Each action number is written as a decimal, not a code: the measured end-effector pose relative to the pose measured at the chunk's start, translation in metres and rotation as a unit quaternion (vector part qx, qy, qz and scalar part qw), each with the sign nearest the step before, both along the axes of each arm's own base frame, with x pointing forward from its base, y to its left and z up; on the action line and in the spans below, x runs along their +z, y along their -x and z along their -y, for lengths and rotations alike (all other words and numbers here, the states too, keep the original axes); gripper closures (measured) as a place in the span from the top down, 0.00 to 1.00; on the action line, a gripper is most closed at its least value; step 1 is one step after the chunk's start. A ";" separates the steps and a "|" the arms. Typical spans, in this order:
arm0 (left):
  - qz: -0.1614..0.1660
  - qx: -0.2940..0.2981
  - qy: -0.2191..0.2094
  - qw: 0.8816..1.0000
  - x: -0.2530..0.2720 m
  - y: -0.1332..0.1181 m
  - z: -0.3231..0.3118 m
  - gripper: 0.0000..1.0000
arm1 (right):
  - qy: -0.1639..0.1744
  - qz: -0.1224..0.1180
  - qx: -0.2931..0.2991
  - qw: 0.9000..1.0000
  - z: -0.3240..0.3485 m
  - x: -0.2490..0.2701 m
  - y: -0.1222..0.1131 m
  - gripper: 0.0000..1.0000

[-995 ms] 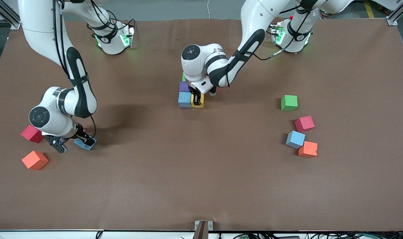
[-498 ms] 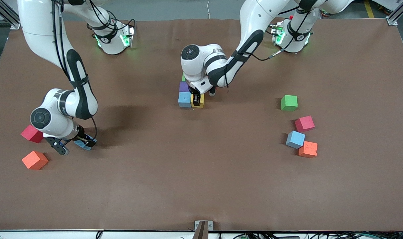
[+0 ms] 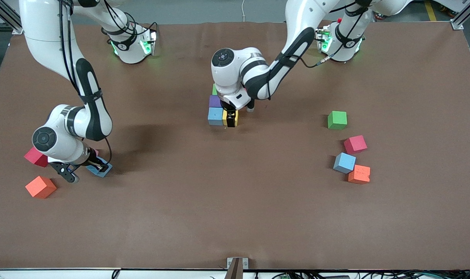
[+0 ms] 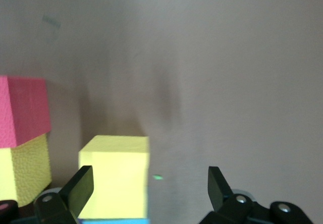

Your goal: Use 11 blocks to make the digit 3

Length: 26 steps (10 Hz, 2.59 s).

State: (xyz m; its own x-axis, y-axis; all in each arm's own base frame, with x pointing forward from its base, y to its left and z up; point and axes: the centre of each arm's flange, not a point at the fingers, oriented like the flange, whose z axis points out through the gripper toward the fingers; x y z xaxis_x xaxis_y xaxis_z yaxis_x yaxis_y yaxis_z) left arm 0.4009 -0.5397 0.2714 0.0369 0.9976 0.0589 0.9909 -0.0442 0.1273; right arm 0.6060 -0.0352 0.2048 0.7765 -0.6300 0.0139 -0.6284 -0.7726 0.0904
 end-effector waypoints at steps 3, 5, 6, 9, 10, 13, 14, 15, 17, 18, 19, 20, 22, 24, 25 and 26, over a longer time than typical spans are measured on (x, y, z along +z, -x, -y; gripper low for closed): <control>0.022 0.032 -0.002 0.999 0.046 -0.074 -0.065 1.00 | -0.013 -0.017 0.055 0.998 -0.016 0.012 -0.011 0.56; 0.014 0.037 -0.008 0.999 0.046 -0.126 -0.127 1.00 | -0.034 -0.039 0.105 0.993 -0.046 0.046 -0.023 0.56; 0.005 0.034 -0.008 0.999 0.045 -0.148 -0.161 1.00 | -0.041 -0.036 0.136 0.989 -0.078 0.063 -0.024 0.56; -0.014 0.012 -0.013 1.000 0.042 -0.199 -0.259 1.00 | -0.047 -0.035 0.241 0.969 -0.233 0.078 0.006 0.56; -0.020 0.005 -0.017 1.000 0.038 -0.210 -0.287 1.00 | -0.047 -0.034 0.255 0.965 -0.279 0.076 0.023 0.56; -0.048 -0.025 -0.028 0.998 0.019 -0.233 -0.378 1.00 | -0.086 -0.011 0.254 0.963 -0.368 0.077 0.062 0.56; -0.061 -0.040 -0.030 0.997 0.009 -0.235 -0.408 1.00 | -0.085 -0.005 0.251 0.964 -0.386 0.072 0.072 0.56; -0.073 -0.054 -0.032 0.995 0.001 -0.235 -0.434 1.00 | -0.082 -0.002 0.251 0.964 -0.402 0.064 0.081 0.56; -0.080 -0.079 -0.029 0.993 -0.007 -0.239 -0.480 1.00 | -0.073 -0.005 0.261 0.963 -0.425 0.046 0.098 0.56; -0.075 -0.089 -0.023 0.993 -0.012 -0.242 -0.497 1.00 | -0.068 -0.006 0.263 0.963 -0.434 0.037 0.106 0.56; -0.067 -0.094 -0.016 0.993 -0.019 -0.245 -0.507 1.00 | -0.062 -0.009 0.266 0.962 -0.441 0.026 0.112 0.56; -0.062 -0.096 -0.009 0.993 -0.030 -0.248 -0.510 1.00 | -0.057 -0.012 0.268 0.962 -0.445 0.017 0.117 0.56; -0.063 -0.098 0.002 0.993 -0.046 -0.251 -0.506 1.00 | -0.053 -0.015 0.266 0.962 -0.455 0.012 0.127 0.56; -0.065 -0.100 0.004 0.993 -0.054 -0.254 -0.506 1.00 | -0.052 -0.016 0.264 0.963 -0.461 0.012 0.132 0.56; -0.067 -0.103 0.005 0.992 -0.059 -0.254 -0.506 1.00 | -0.052 -0.017 0.265 0.963 -0.464 0.012 0.135 0.56; -0.069 -0.105 0.005 0.992 -0.063 -0.254 -0.506 1.00 | -0.051 -0.018 0.267 0.962 -0.467 0.011 0.139 0.56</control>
State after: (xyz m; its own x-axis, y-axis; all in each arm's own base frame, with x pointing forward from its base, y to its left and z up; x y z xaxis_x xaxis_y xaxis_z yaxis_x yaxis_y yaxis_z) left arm 0.6548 -0.0337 0.2087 0.2515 0.9674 0.0284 0.9679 -0.2514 -0.0080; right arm 0.4673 0.4317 0.2159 0.9887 -0.1371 -0.0600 -0.1367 -0.9906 0.0103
